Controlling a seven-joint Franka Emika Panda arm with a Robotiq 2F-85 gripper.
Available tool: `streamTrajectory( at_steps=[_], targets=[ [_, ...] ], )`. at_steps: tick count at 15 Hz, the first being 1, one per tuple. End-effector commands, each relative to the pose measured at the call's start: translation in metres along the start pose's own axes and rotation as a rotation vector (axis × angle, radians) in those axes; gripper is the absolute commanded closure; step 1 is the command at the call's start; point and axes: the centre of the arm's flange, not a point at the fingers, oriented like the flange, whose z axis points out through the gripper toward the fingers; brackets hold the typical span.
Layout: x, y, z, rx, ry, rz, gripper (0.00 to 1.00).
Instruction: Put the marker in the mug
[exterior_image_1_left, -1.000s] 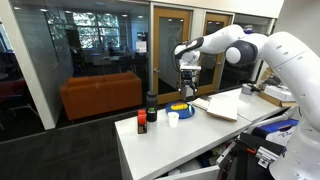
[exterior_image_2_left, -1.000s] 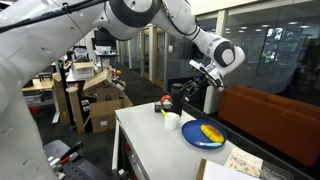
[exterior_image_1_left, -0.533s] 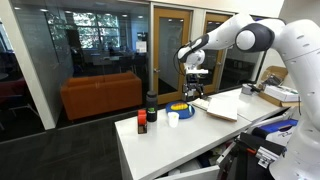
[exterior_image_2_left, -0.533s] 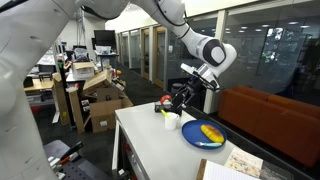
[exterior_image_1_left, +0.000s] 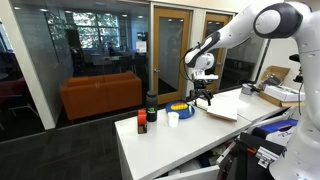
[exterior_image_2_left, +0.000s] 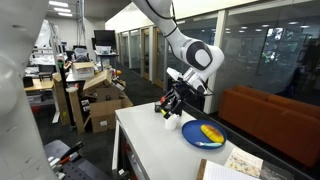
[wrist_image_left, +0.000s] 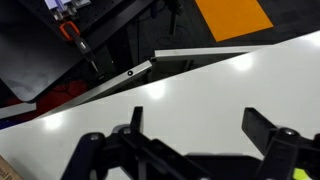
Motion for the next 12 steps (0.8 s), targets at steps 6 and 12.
streamTrajectory(
  at_steps=[6,12],
  targets=[
    [-0.033,0.015,0.022,0.019,-0.029,-0.009,0.00],
    [-0.033,0.016,0.024,0.018,-0.033,-0.006,0.00]
  ],
)
